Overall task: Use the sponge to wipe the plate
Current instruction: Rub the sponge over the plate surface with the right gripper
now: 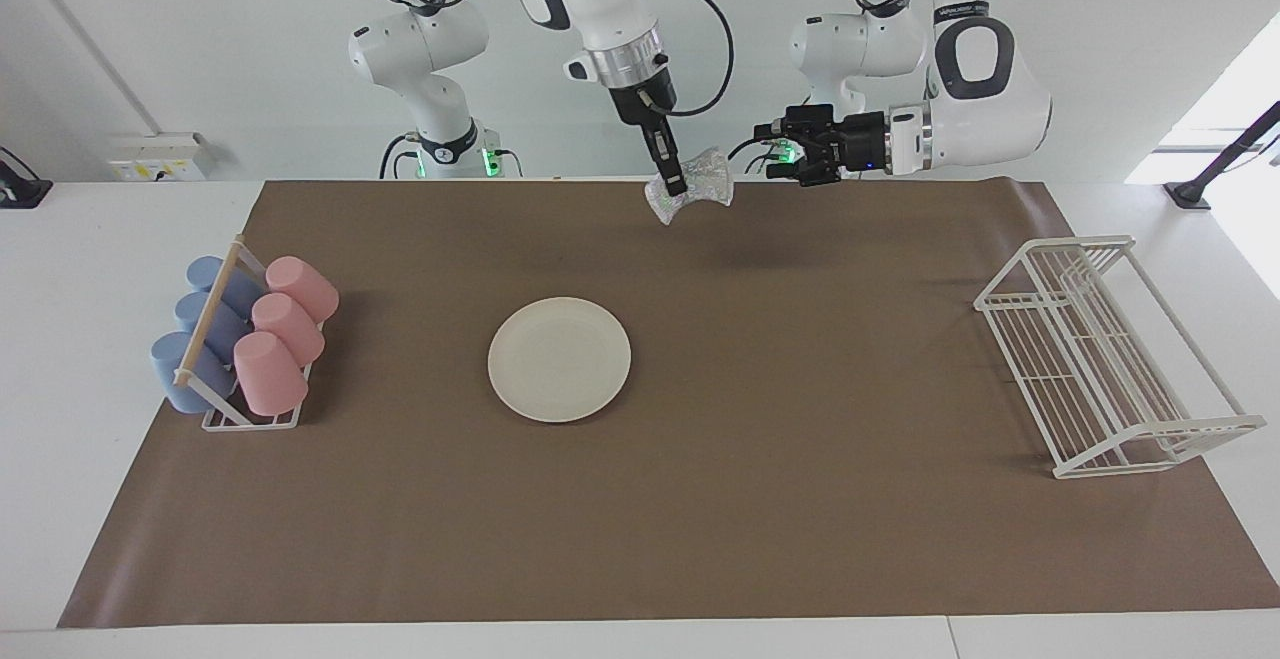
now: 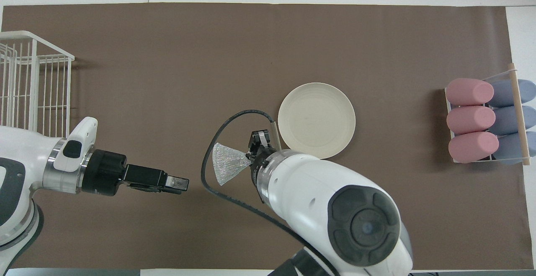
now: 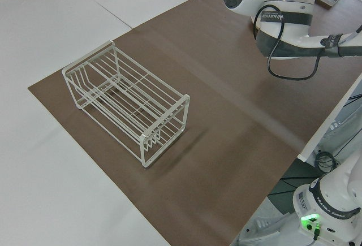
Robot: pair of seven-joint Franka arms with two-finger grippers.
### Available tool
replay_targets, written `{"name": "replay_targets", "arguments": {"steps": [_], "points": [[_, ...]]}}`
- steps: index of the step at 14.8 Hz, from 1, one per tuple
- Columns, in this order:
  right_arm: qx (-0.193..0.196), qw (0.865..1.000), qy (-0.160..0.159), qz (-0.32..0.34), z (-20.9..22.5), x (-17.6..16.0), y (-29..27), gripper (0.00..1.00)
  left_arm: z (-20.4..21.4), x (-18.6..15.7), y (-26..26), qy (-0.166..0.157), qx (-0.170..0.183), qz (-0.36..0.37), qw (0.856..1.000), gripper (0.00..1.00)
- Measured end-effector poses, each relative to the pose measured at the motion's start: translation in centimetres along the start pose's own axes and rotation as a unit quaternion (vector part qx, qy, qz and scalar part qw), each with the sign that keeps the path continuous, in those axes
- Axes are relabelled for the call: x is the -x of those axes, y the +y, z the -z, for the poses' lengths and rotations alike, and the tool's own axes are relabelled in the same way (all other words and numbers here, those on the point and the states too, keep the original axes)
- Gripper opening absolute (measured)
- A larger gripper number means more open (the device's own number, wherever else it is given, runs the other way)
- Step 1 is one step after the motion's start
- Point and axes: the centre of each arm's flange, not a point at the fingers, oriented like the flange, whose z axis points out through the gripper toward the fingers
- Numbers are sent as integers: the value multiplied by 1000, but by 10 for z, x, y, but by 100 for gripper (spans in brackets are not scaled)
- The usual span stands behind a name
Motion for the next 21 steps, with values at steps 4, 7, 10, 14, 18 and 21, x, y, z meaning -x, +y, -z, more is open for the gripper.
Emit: {"name": "replay_targets", "arguments": {"steps": [4,7,10,14,18,21], "points": [[-18,999,8,47,-96,-64,-8,9,24,3,-6,2,-64,7,998,100],[-10,997,19,72,-157,-110,3,9,40,3,2,11,-126,29,992,100],[5,996,21,92,-180,-128,7,9,57,1,9,23,-192,39,980,100],[4,989,30,142,-186,-171,8,9,78,-5,12,36,-277,54,959,100],[0,982,43,186,-176,-224,5,9,104,-7,29,57,-357,55,931,100],[1,982,40,185,-178,-215,6,9,122,-1,42,62,-418,52,905,100]]}}
